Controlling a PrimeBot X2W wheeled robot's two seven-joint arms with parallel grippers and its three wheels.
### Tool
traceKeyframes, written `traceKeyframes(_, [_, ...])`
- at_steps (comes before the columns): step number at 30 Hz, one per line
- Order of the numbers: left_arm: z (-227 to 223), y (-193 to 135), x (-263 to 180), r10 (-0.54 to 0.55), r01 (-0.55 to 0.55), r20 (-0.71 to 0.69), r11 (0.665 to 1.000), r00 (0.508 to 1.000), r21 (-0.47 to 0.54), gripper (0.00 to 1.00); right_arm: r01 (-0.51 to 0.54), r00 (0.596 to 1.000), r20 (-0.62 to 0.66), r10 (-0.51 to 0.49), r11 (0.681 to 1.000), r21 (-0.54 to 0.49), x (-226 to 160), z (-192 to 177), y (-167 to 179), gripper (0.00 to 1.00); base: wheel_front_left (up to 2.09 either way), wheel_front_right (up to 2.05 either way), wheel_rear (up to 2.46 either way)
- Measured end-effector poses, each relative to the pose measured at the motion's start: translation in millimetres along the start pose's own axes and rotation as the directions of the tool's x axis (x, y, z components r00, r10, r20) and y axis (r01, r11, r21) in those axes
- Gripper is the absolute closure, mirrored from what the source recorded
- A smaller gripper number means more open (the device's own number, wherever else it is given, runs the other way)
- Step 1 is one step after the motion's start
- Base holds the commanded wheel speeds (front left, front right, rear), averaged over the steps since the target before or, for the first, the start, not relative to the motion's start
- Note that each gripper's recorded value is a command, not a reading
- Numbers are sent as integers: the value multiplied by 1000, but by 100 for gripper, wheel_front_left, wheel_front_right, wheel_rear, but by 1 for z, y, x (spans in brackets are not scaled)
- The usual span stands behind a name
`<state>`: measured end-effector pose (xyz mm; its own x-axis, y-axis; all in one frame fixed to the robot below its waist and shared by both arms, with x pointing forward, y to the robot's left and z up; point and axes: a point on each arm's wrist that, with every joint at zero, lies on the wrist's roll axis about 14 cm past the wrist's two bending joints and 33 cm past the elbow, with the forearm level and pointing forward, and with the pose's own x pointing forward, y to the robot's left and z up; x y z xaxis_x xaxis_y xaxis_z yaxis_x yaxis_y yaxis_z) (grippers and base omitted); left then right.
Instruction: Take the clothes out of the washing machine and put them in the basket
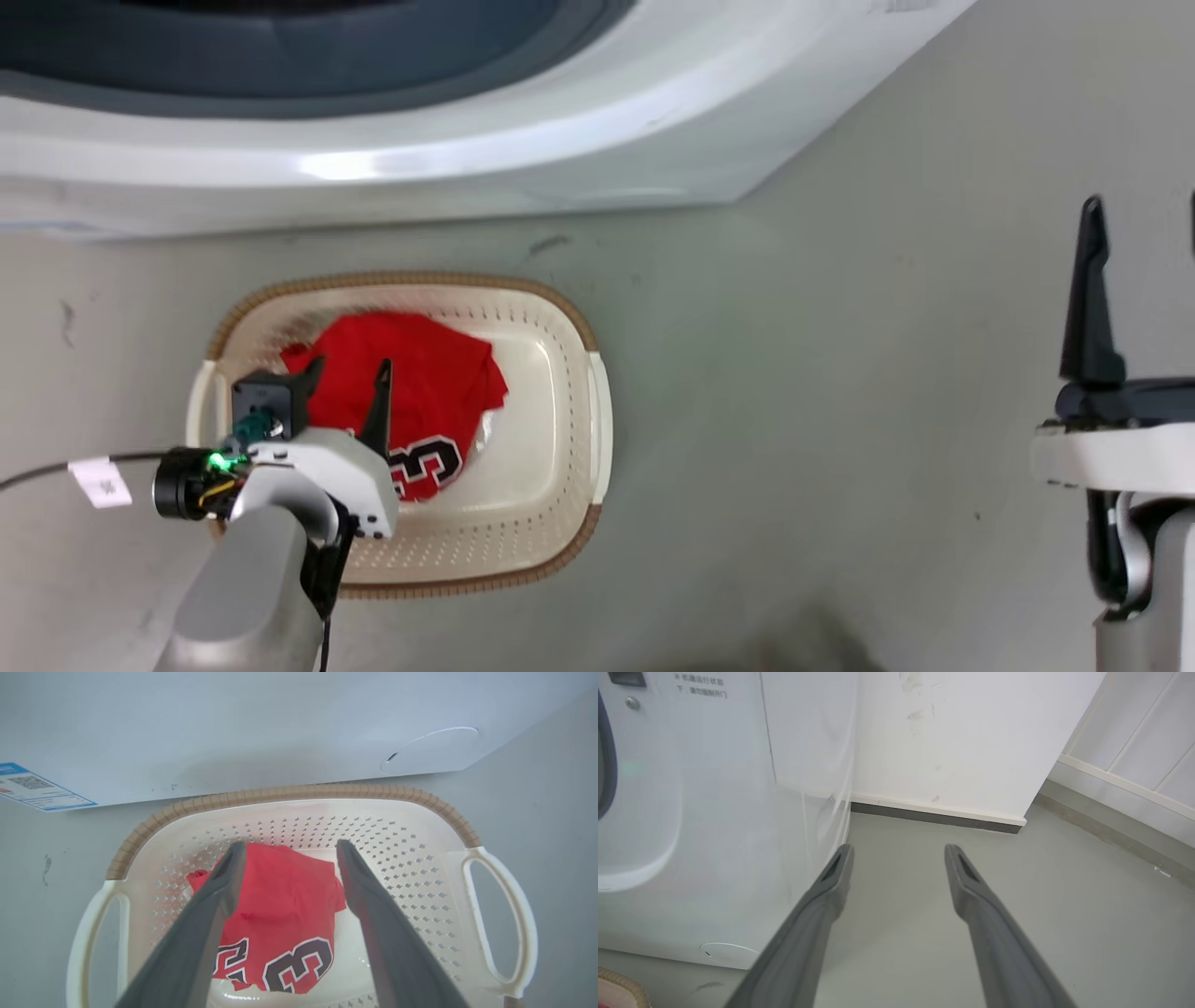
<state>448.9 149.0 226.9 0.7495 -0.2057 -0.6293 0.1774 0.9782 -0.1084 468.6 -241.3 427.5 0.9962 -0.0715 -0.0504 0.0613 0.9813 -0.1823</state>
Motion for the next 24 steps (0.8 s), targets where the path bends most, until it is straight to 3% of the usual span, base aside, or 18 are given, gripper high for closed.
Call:
traceKeyframes(15, [109, -14, -62, -21, 10, 350, 999, 937, 35, 0, 21, 996, 81, -26, 998, 56, -41, 49, -12, 0, 0, 0, 0])
traceKeyframes(19, [135, -23, -62, -75, 43, 406, 995, 911, 88, 0, 44, 995, 89, -50, 997, 67, -50, 55, -20, 0, 0, 0, 0])
traceKeyframes(22, [158, -32, -53, -149, 65, 412, 975, 899, 211, 0, 62, 994, 82, -67, 996, 69, -58, 54, -27, 0, 0, 0, 0])
traceKeyframes(24, [204, -44, -36, -189, 86, 438, 966, 879, 244, 0, 94, 994, 56, -99, 993, 73, -66, 47, -37, 0, 0, 0, 0])
